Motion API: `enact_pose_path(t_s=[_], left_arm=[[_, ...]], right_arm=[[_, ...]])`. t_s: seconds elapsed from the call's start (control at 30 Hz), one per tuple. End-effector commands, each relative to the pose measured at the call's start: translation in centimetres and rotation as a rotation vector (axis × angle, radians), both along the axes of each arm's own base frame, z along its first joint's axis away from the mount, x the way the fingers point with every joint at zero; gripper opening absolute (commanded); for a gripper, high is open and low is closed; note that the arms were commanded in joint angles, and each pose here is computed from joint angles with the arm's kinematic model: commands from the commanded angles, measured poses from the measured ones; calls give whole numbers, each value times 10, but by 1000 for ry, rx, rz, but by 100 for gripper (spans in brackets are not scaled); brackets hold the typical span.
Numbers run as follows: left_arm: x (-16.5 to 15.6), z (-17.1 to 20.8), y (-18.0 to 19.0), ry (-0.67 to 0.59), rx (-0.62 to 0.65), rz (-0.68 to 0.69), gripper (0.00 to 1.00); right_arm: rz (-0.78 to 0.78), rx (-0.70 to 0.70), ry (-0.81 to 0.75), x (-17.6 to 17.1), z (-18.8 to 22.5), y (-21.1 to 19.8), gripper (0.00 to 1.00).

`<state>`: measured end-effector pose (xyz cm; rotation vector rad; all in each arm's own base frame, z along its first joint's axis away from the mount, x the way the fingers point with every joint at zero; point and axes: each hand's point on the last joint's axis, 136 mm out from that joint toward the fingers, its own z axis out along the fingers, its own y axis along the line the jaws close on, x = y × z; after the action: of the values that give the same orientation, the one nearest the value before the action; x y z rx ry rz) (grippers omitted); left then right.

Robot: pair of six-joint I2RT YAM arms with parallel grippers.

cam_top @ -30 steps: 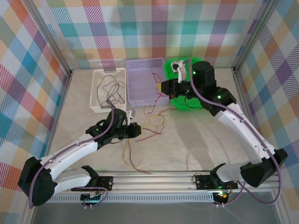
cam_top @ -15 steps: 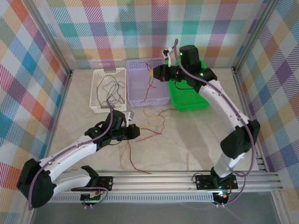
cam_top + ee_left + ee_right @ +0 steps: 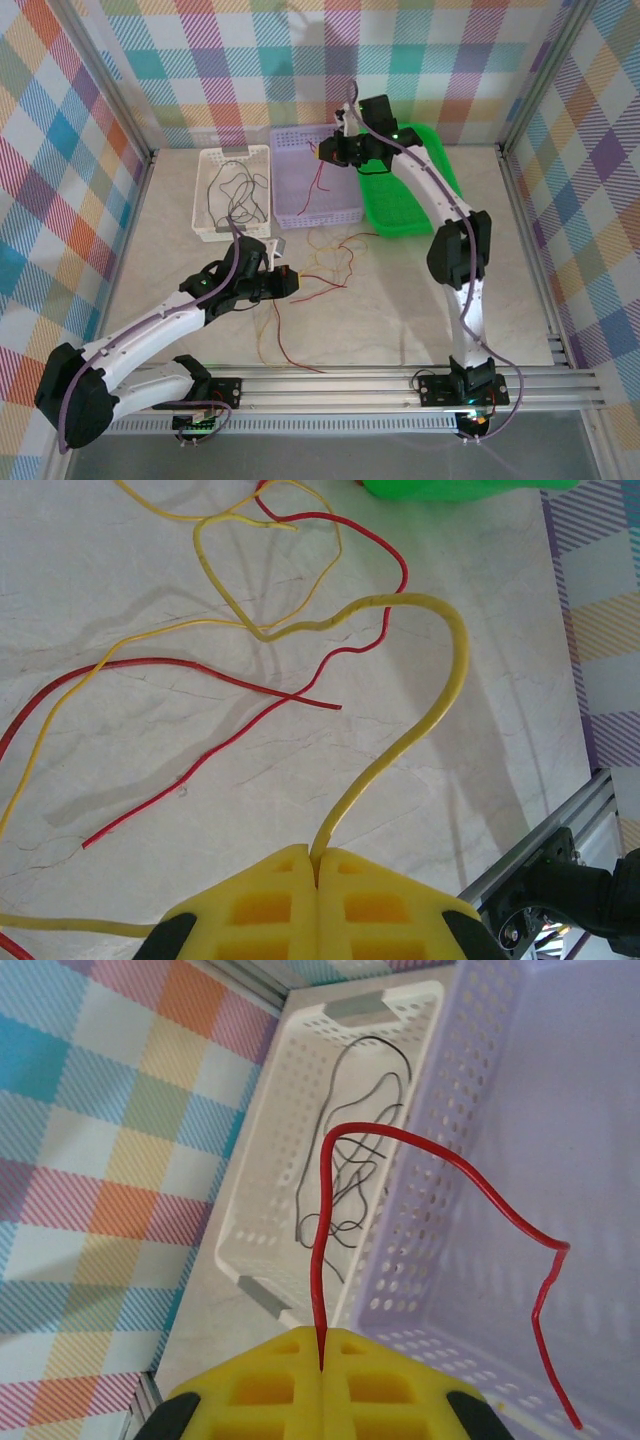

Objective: Untangle the cables

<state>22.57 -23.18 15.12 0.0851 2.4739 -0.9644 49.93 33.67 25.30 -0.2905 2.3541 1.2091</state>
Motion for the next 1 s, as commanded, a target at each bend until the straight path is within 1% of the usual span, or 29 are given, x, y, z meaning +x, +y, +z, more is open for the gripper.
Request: enact_pose_path(t_s=[0.0, 0.2, 0.33, 0.5, 0.63, 0.8, 0.87, 0.93, 0.97], left_arm=[[3, 6, 4, -18, -8, 24, 0], [2, 6, 5, -18, -7, 25, 0], [2, 6, 5, -20, -4, 25, 0], [2, 7, 5, -19, -7, 23, 0], [2, 9, 4, -20, -11, 23, 0], [2, 9, 3, -14, -14, 23, 0], [2, 8, 3, -13, -13, 22, 0], [1, 8, 3, -10, -15, 20, 0], [1, 8, 3, -9, -16, 21, 0]], right_arm=[[-25, -12, 43, 10, -10, -1, 0], [-68, -52, 80, 27, -42, -5, 0], [-88, -82, 120, 32, -66, -8, 0], [-104, -118, 146, 35, -85, -12, 0], [-107, -131, 154, 35, -91, -14, 0], [-131, -156, 152, 37, -92, -19, 4], [-145, -159, 150, 40, -92, -21, 3], [-154, -130, 164, 43, -88, -22, 0], [-152, -91, 181, 44, -84, -21, 0]])
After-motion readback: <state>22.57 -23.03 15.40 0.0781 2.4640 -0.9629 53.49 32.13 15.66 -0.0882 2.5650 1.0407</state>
